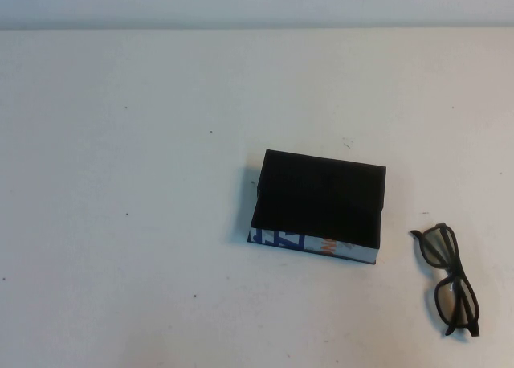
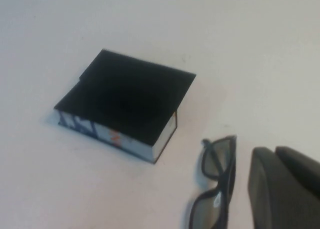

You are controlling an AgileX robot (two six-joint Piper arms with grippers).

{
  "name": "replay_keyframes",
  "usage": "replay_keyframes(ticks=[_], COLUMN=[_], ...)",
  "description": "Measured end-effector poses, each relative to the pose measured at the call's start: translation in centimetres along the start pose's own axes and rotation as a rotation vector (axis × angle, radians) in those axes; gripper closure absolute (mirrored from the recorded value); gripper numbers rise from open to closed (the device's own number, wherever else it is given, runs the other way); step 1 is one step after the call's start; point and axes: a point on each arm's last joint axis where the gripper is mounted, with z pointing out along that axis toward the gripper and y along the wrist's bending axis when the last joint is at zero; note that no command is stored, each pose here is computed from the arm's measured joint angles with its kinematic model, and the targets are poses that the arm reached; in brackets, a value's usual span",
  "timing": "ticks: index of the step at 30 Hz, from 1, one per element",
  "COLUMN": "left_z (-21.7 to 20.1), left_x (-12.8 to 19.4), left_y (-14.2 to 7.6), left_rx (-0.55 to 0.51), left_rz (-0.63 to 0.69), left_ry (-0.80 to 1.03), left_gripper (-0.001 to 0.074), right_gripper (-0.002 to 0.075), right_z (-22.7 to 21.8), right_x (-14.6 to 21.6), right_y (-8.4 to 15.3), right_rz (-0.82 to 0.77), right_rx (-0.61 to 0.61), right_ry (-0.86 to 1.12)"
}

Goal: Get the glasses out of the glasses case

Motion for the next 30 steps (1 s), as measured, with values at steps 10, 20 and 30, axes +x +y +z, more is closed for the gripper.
replay_keyframes(ticks=[10, 20, 30], left_z=[0.0, 0.0, 0.0], left_x=[0.0, 0.0, 0.0], left_y=[0.0, 0.0, 0.0], left_rx=[0.000, 0.000, 0.000], left_rz=[0.000, 0.000, 0.000], left_ry=[0.000, 0.000, 0.000], left_gripper=[0.0739, 0.0739, 0.0739], right_gripper=[0.0743, 0.0743, 0.0743], right_z=[2.2, 3.1, 3.0], right_x=[4.2, 10.8, 11.6], right_y=[-2.1, -2.9, -3.2], right_rz=[-0.029, 0.077, 0.092], right_rx=[0.121, 0.158, 0.205], right_ry=[-0.303, -0.231, -0.162])
